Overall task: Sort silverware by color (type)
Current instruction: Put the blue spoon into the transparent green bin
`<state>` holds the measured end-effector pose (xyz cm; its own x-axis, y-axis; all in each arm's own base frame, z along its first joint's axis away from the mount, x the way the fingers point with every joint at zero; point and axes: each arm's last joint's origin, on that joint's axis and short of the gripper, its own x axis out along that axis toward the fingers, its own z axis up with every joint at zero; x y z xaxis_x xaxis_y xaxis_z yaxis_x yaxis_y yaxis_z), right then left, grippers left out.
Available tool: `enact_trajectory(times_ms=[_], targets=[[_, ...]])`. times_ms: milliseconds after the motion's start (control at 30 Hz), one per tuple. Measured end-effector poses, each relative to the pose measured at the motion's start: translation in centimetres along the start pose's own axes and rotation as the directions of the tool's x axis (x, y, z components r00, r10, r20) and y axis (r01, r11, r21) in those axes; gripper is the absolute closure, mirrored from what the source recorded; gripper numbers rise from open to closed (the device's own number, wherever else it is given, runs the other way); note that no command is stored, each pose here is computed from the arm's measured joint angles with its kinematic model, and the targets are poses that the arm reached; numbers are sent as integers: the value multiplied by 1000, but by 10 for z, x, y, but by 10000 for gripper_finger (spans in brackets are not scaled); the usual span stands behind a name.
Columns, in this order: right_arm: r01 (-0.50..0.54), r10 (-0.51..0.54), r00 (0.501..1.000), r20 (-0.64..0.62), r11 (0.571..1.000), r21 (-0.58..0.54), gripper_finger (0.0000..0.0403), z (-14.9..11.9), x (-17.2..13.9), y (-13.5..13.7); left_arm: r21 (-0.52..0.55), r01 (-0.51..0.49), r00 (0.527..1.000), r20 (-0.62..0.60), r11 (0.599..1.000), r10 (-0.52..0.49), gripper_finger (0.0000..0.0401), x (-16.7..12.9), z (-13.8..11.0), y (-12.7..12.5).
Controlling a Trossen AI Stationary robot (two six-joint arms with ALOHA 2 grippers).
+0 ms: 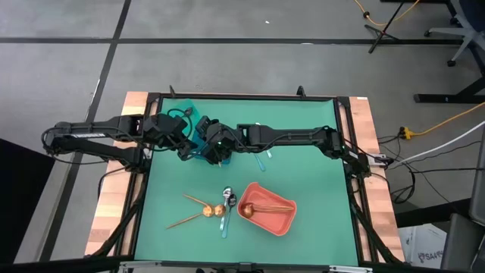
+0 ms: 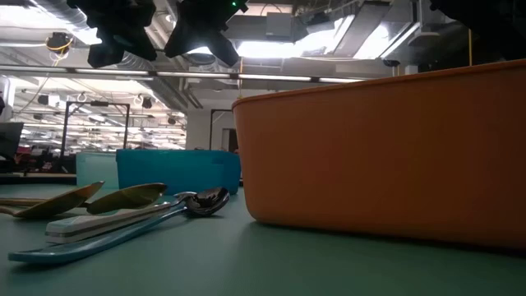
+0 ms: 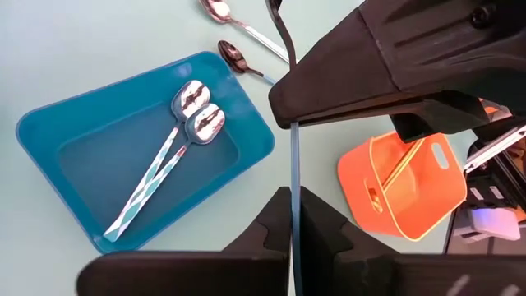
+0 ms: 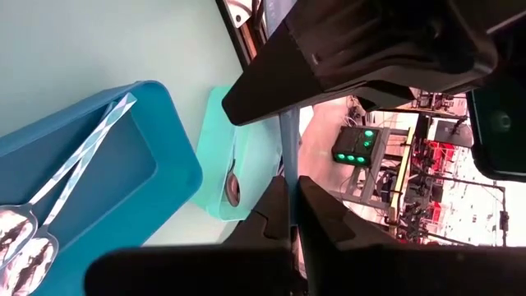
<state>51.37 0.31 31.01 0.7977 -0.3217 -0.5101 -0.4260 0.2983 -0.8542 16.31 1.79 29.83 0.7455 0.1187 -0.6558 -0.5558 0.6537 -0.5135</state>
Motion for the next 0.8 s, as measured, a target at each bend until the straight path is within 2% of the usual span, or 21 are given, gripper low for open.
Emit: enact_trajectory(times_ms=[267, 567, 800], targets=[[0, 0, 1000, 0, 1000, 0, 400, 0, 0, 0, 1, 0, 1000, 1, 1000, 0, 400, 0, 0, 0], [7, -7, 1000, 4, 1000, 4, 329, 0, 0, -1, 1, 6, 1000, 8, 1000, -7, 401, 0, 1, -1], [4, -5, 1000, 3, 998, 58, 313, 0, -3, -2, -26, -56, 997, 55, 998, 57, 401, 0, 2, 2]])
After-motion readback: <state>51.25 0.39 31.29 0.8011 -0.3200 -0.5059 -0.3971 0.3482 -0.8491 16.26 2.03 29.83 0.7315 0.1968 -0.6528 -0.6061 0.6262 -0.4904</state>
